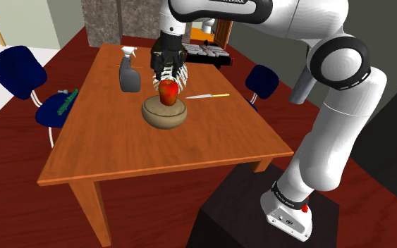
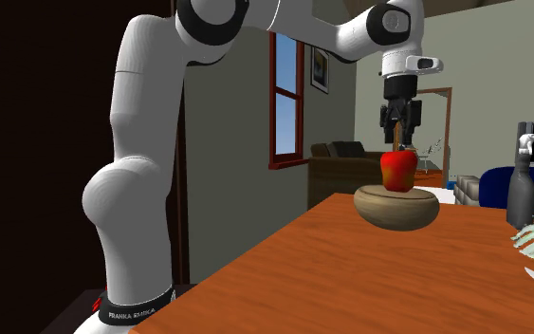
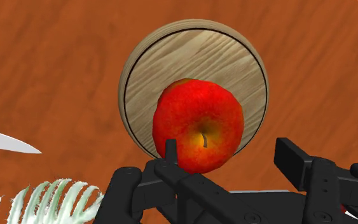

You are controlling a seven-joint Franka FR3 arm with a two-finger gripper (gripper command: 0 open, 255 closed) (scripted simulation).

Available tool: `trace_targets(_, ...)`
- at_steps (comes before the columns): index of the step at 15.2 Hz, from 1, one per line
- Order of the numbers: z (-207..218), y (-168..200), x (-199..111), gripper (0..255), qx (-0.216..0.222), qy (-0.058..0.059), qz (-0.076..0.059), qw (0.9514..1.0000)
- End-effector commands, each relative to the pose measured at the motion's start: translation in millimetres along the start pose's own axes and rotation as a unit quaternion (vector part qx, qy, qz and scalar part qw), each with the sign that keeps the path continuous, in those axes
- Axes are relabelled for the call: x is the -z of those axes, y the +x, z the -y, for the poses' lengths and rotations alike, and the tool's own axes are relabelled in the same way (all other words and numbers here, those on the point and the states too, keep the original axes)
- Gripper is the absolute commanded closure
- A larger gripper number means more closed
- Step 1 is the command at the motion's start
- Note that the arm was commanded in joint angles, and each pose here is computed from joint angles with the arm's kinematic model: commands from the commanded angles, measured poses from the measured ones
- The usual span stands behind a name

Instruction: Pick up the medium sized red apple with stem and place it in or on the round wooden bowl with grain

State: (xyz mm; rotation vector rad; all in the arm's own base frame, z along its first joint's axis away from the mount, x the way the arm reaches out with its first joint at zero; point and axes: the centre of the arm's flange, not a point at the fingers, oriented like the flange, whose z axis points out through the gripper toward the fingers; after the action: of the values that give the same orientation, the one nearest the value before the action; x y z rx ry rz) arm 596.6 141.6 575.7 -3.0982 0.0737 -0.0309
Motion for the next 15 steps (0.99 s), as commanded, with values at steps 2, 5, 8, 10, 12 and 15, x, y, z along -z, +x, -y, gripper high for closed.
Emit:
trace_targets(2, 0, 0, 0, 0, 0.000, 0.000, 0.000, 1.0000)
trace_targets(5, 0, 0, 26, 0, 0.000, 0.000, 0.000, 1.0000)
trace_targets(8, 0, 0, 50, 0, 0.000, 0.000, 0.000, 1.0000)
trace_targets(10, 0, 0, 50, 0, 0.000, 0.000, 0.000, 1.0000)
trace_targets(12, 0, 0, 50, 0, 0.000, 0.000, 0.000, 1.0000)
trace_targets(15, 0, 0, 50, 0, 0.000, 0.000, 0.000, 1.0000)
